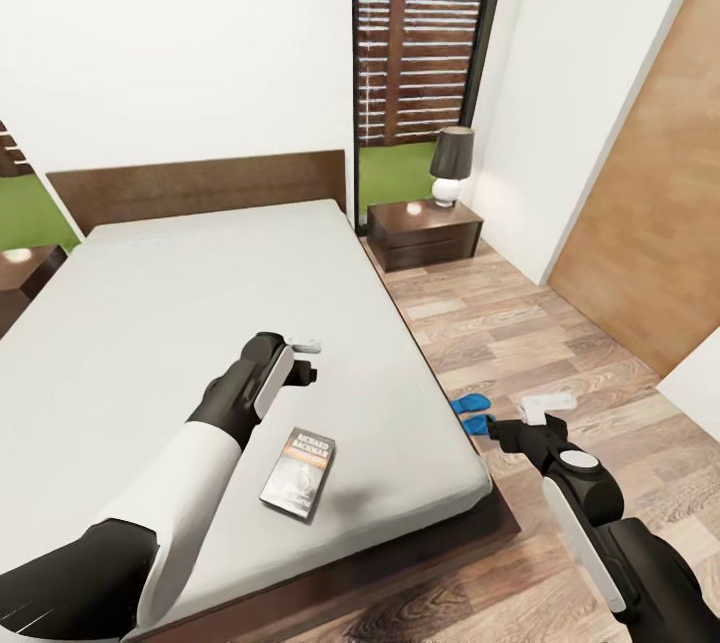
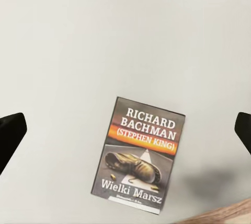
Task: In the bedroom, move the book from the bed onto either nightstand, and place the two sandals side by side next to the bed.
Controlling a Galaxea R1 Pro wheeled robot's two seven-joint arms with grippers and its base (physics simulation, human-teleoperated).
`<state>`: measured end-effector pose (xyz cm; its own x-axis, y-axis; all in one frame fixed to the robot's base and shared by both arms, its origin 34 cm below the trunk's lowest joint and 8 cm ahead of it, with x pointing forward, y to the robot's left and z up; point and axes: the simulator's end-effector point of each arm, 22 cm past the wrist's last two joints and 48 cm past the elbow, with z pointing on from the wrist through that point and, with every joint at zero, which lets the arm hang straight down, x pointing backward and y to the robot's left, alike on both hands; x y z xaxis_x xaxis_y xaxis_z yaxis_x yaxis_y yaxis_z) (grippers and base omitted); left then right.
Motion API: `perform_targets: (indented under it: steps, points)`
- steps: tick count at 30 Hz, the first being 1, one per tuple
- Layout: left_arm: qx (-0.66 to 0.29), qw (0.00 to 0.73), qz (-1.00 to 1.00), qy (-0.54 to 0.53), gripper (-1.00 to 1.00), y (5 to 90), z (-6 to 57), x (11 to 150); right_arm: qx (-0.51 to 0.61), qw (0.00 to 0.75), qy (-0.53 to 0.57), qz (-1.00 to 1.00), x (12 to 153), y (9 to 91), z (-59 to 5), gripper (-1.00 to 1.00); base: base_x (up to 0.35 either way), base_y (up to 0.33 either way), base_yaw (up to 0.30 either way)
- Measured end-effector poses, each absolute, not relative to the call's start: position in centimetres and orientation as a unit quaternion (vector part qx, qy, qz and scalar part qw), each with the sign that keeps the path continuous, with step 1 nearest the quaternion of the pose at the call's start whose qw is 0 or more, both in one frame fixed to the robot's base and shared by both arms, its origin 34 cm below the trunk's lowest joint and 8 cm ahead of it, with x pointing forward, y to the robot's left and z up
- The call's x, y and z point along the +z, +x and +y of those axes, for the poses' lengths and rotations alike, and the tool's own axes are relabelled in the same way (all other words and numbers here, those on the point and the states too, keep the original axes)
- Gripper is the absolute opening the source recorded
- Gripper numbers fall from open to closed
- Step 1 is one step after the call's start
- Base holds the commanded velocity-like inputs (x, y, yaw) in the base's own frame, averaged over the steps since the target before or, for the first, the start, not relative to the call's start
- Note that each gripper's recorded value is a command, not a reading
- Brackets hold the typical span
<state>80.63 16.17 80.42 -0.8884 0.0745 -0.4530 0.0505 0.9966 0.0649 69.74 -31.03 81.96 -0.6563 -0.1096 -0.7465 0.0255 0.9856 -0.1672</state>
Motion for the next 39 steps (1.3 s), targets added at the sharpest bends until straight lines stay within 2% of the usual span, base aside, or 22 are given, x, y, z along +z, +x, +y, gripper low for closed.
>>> perform_targets:
  steps: [14, 18, 25, 29, 33, 39]
  points:
    - [0.025, 0.217, 0.975, 0.033, 1.00, 80.0, 16.0, 75.3, -0.077, 0.436, -0.015, 0.896, 79.2, 69.8, -31.3, 1.00, 0.000, 0.000, 0.000]
    - [0.023, 0.215, 0.976, 0.032, 1.00, 79.9, 15.9, 74.2, -0.118, 0.399, 0.078, 0.906, 76.1, 68.1, -40.4, 1.00, 0.000, 0.000, 0.000]
    - [0.023, 0.210, 0.977, 0.032, 1.00, 79.8, 15.9, 72.4, -0.105, 0.337, 0.144, 0.924, 69.7, 64.2, -46.0, 1.00, 0.000, 0.000, 0.000]
    - [0.023, 0.207, 0.978, 0.033, 1.00, 79.7, 15.9, 71.4, -0.101, 0.355, 0.143, 0.918, 70.4, 65.1, -46.1, 1.00, 0.000, 0.000, 0.000]
    - [0.022, 0.203, 0.978, 0.033, 1.00, 79.6, 15.8, 70.3, -0.098, 0.416, 0.131, 0.895, 74.9, 67.9, -45.4, 1.00, 0.000, 0.000, 0.000]
    - [0.022, 0.193, 0.980, 0.032, 1.00, 79.1, 15.9, 68.1, -0.105, 0.455, 0.133, 0.874, 76.2, 68.4, -46.4, 1.00, 0.000, 0.000, 0.000]
